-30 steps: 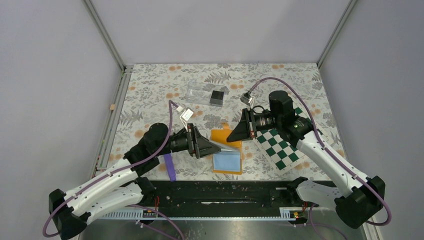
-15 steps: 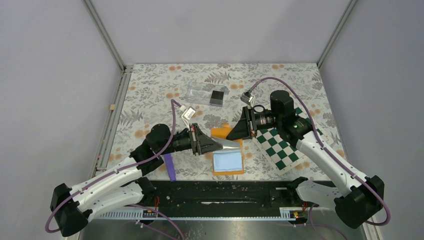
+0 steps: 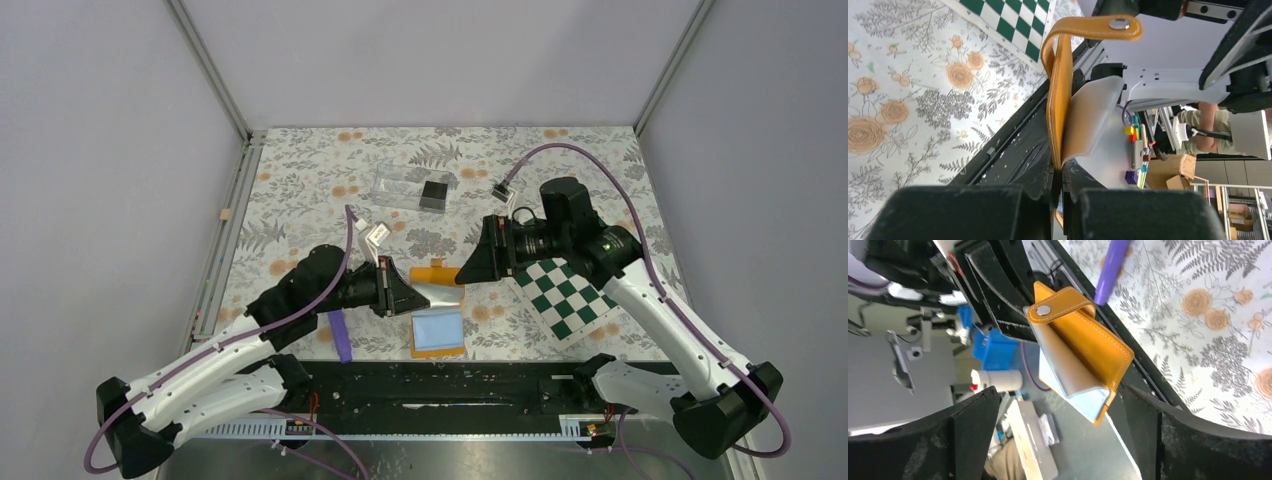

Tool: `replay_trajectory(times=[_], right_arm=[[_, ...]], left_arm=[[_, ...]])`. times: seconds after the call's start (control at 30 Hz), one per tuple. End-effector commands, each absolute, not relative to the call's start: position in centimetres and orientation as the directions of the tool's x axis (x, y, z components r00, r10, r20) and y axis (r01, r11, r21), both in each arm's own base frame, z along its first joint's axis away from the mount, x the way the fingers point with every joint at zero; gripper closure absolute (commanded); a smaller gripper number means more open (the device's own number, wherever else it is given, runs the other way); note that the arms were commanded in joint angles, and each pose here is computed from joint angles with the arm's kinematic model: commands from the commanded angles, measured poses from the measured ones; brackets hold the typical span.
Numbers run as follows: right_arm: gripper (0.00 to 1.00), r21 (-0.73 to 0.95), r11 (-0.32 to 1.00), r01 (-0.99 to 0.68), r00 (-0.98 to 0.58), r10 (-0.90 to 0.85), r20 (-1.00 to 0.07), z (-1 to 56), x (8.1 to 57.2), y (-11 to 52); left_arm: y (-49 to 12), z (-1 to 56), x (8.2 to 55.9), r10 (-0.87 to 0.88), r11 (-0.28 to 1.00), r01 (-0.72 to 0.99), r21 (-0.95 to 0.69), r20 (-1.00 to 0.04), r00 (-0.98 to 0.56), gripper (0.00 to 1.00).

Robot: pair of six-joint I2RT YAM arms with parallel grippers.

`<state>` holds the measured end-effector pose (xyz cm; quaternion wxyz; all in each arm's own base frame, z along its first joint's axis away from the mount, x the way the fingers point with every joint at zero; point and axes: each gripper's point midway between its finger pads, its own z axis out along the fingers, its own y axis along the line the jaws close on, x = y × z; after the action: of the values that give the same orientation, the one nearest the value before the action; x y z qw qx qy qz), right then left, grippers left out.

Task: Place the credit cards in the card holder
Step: Place the card holder at the center of the board.

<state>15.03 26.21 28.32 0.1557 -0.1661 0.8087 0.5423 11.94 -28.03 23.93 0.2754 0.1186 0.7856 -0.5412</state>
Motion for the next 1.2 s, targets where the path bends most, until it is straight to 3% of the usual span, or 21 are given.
replay_trajectory(times=[0.0, 0.13, 0.33, 0.67, 0.73, 0.8, 0.93, 1.0, 1.07, 1.13, 1.17], right_arm=[[0.01, 0.703, 0.443, -0.556, -0.83, -0.247, -0.501, 26.6, 13.3, 25.3], [0.01, 0.617, 0.491, -0.615, -0.789, -0.387, -0.478, 24.2, 11.9, 26.1], [0.01, 0.531, 0.556, -0.639, -0.768, -0.424, -0.48, 22.3, 12.8, 26.3], [0.04, 0.633, 0.428, -0.645, -0.758, -0.463, -0.459, 23.0, 11.1, 28.6], [0.14, 0.691, 0.372, -0.62, -0.769, -0.462, -0.442, 23.7, 10.2, 29.3], [0.32, 0.737, 0.324, -0.594, -0.777, -0.468, -0.421, 24.2, 9.3, 29.7], [0.72, 0.767, 0.282, -0.577, -0.783, -0.458, -0.42, 25.0, 8.5, 29.7], [0.97, 0.771, 0.274, -0.575, -0.785, -0.45, -0.425, 25.2, 8.2, 29.5], [1.0, 0.77, 0.286, -0.57, -0.791, -0.445, -0.42, 25.1, 8.1, 29.3], [1.0, 0.766, 0.306, -0.566, -0.8, -0.43, -0.419, 24.8, 8.3, 29.2], [1.0, 0.76, 0.33, -0.56, -0.81, -0.412, -0.418, 24.5, 8.7, 29.2]], left_arm=[[-27.9, 24.1, 10.3, -0.01, 0.377, 0.501, -0.779, -0.545, -0.839, 1.0], [-28.1, 24.5, 9.5, 0.03, 0.337, 0.518, -0.787, -0.54, -0.841, 1.0], [-28.6, 26.1, 7.7, 0.104, 0.216, 0.566, -0.796, -0.558, -0.824, 1.0], [-29.1, 28.9, 6.3, 0.131, 0.066, 0.611, -0.789, -0.6, -0.789, 1.0], [-29.0, 29.0, 6.3, 0.127, 0.066, 0.616, -0.785, -0.606, -0.786, 1.0], [-29.0, 28.8, 6.6, 0.116, 0.082, 0.616, -0.784, -0.606, -0.787, 1.0], [-28.8, 28.0, 7.2, 0.084, 0.12, 0.616, -0.778, -0.611, -0.787, 1.0], [-28.7, 27.7, 7.6, 0.062, 0.146, 0.618, -0.772, -0.616, -0.785, 1.0], [-28.4, 27.1, 8.3, 0.04, 0.198, 0.615, -0.763, -0.621, -0.783, 0.87], [-27.7, 26.8, 9.4, 0.007, 0.284, 0.612, -0.738, -0.637, -0.771, 0.57], [-27.2, 26.6, 10.1, -0.016, 0.338, 0.605, -0.721, -0.647, -0.762, 0.46]])
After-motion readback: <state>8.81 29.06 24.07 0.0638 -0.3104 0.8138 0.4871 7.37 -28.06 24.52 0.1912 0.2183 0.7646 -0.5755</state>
